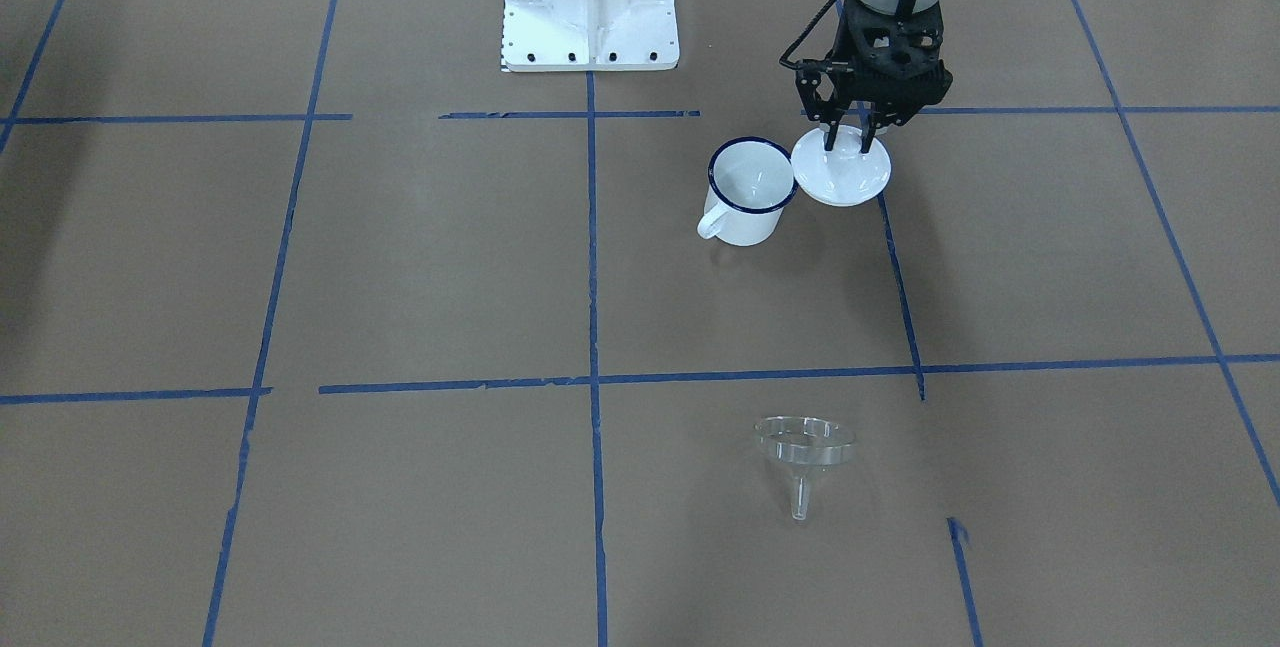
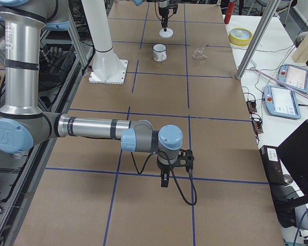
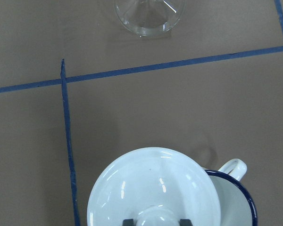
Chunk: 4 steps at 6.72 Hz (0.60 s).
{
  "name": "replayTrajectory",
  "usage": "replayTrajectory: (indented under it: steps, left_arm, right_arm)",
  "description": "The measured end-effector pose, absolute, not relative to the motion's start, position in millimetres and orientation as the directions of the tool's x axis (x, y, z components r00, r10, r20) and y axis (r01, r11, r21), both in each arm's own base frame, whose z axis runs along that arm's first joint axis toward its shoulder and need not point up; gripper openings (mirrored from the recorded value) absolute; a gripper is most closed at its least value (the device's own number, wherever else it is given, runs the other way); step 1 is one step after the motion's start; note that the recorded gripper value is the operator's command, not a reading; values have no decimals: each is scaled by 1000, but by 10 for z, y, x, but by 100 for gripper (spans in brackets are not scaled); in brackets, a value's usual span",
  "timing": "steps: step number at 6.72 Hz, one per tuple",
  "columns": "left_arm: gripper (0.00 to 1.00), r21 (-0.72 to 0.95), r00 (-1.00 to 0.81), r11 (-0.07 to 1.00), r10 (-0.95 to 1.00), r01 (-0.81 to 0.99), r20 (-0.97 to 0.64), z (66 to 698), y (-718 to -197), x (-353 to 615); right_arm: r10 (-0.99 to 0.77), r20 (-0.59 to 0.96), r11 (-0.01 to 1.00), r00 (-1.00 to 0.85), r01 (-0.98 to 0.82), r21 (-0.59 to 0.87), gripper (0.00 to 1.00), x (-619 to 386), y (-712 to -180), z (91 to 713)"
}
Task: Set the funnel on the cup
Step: 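Carry the lid beside the mug and set it on the table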
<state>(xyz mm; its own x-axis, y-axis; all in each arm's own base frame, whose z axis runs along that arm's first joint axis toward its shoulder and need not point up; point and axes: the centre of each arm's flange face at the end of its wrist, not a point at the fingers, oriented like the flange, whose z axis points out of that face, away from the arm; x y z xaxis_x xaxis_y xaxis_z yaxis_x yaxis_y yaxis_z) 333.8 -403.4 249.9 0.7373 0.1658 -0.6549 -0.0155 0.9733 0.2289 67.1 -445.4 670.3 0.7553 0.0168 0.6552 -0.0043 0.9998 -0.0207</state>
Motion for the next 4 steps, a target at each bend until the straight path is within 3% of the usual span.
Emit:
replayTrajectory:
  steps: [4]
  left_arm:
    - [0,220,735,976,155,-9,-660,3422,-4321,3734]
  right_arm:
    - [17,655,1000,755,-4,-22,100,672,-4453,6707]
